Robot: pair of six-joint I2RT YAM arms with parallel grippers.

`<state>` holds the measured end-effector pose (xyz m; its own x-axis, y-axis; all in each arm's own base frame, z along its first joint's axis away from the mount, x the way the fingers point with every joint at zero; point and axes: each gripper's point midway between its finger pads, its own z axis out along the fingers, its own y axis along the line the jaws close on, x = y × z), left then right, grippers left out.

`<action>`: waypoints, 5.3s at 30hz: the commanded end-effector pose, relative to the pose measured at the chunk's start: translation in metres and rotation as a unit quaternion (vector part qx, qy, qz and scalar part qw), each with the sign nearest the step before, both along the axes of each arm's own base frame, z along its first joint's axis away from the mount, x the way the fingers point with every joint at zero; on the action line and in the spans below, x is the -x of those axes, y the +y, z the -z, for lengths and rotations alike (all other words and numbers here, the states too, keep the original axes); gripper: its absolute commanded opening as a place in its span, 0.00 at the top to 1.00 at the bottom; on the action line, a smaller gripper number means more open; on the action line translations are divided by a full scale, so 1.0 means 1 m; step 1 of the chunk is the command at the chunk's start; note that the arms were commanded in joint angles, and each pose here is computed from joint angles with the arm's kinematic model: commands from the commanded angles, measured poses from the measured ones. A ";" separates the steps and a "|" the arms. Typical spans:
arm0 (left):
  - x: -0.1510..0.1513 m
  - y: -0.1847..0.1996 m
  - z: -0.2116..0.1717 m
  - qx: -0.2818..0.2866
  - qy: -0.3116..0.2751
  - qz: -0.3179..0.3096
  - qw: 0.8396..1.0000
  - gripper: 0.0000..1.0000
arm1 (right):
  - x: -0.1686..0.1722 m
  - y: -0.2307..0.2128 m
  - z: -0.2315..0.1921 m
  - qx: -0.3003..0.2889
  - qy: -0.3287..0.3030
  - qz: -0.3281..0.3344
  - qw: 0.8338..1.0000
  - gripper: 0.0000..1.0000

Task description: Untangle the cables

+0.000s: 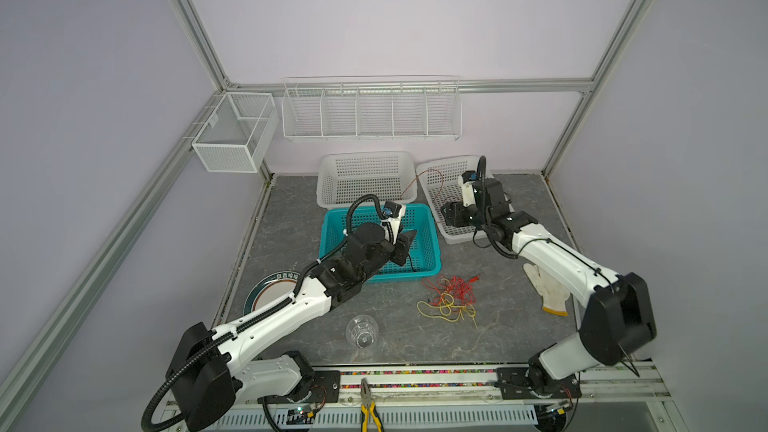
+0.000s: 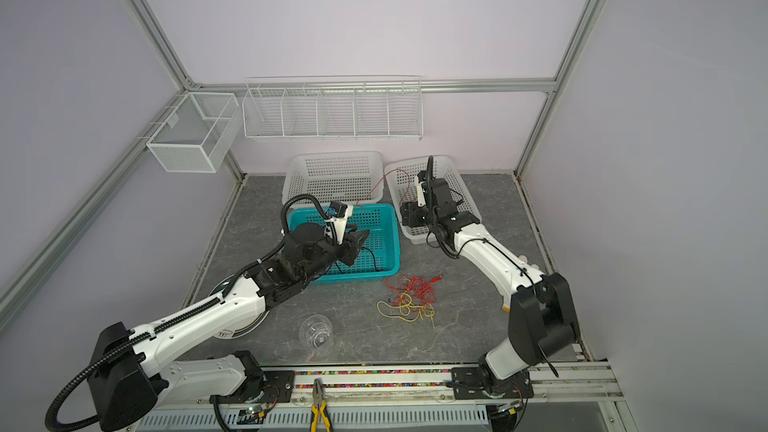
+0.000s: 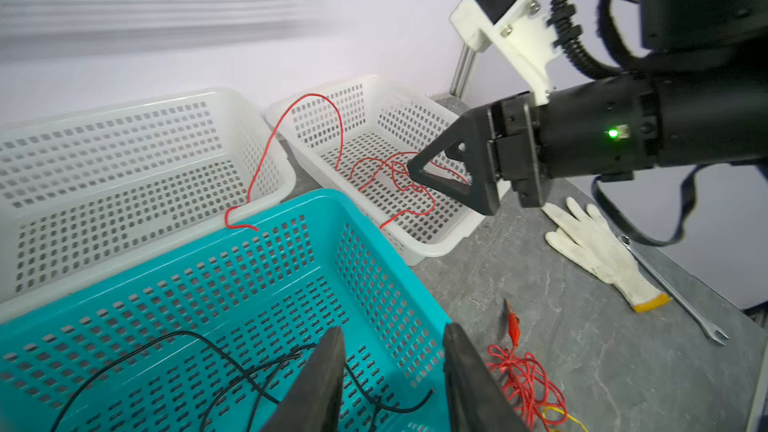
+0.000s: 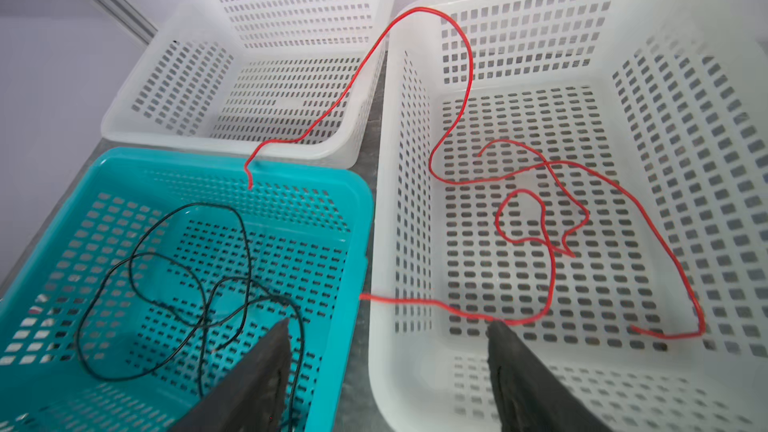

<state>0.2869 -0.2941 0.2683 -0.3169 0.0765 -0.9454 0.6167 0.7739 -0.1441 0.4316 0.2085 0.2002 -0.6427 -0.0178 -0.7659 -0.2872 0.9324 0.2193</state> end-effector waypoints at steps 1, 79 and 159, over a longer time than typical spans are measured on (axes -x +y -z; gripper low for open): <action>-0.003 0.012 0.007 -0.013 0.002 -0.024 1.000 0.59 | -0.040 -0.001 -0.003 0.013 -0.036 0.012 0.999 0.25; -0.012 -0.003 0.019 -0.027 0.028 -0.015 0.999 0.44 | -0.080 -0.146 0.081 0.168 0.058 0.214 0.961 0.48; 0.026 -0.046 0.048 -0.023 0.056 0.105 0.993 0.31 | 0.183 -0.042 0.023 0.029 0.074 -0.005 0.997 0.94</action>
<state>0.2671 -0.3305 0.2110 -0.4312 0.1835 -0.8834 0.7097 0.6736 -0.2065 0.2498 0.1792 0.1516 -0.7923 -0.0451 -0.6085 -0.2523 0.9322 0.2594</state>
